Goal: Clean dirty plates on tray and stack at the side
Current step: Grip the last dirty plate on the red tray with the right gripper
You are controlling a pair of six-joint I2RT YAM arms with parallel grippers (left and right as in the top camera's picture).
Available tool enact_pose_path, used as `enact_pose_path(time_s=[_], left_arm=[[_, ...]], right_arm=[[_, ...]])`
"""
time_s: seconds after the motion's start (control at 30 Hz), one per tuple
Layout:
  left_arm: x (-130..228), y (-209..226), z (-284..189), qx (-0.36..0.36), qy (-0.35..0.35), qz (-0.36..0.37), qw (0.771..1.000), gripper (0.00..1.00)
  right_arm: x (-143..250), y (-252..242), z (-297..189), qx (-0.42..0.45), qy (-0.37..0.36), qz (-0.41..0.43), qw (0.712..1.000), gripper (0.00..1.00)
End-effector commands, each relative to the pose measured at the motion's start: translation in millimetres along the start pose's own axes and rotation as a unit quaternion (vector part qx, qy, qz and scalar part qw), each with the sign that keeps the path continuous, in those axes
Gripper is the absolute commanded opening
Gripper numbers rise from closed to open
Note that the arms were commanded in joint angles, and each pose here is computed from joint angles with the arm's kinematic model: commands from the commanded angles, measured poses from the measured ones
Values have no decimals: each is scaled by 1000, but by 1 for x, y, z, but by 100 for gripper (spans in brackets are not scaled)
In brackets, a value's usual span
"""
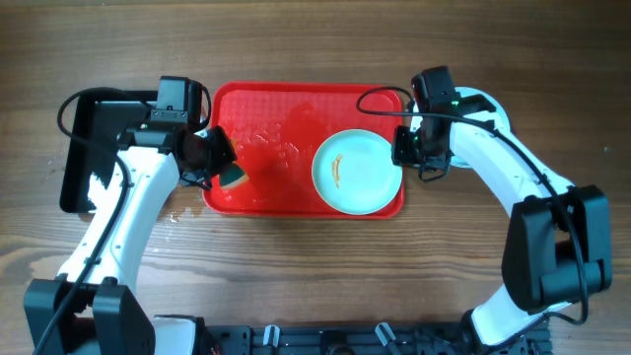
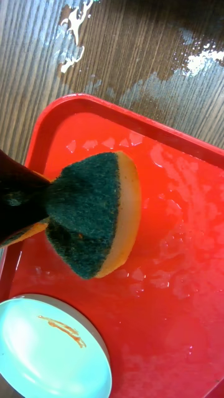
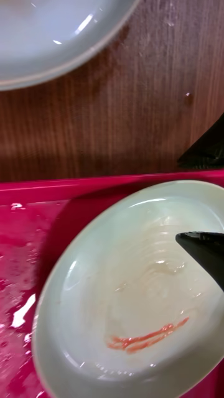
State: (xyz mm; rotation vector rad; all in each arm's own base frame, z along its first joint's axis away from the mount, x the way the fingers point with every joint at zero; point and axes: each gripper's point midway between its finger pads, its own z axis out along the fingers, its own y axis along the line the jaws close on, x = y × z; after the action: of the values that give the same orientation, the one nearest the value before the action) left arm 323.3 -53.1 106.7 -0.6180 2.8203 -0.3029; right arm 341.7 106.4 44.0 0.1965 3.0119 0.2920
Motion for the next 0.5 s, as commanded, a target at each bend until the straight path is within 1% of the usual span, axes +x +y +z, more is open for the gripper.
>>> enact_pose_path(time_s=[0.0,0.17,0.23,0.3,0.4,0.47], left_arm=[[3,-2,3,5,8,1,1000,4],[3,-2,3,5,8,1,1000,4],[3,-2,3,5,8,1,1000,4],[3,-2,3,5,8,1,1000,4],[4,-2,3,5,9,1,1000,4],[3,-2,3,5,8,1,1000,4]], right_arm=[[13,-3,11,16,14,-11,1000,34],[18,-7,21,15,15,-10,1000,34],[19,-2,21,2,17,-11,1000,32],[20,1,22,-6,20,-11,1000,28],[19,1,22,-8,19,-11,1000,25],[20,2,22,-9,21,-10,1000,25]])
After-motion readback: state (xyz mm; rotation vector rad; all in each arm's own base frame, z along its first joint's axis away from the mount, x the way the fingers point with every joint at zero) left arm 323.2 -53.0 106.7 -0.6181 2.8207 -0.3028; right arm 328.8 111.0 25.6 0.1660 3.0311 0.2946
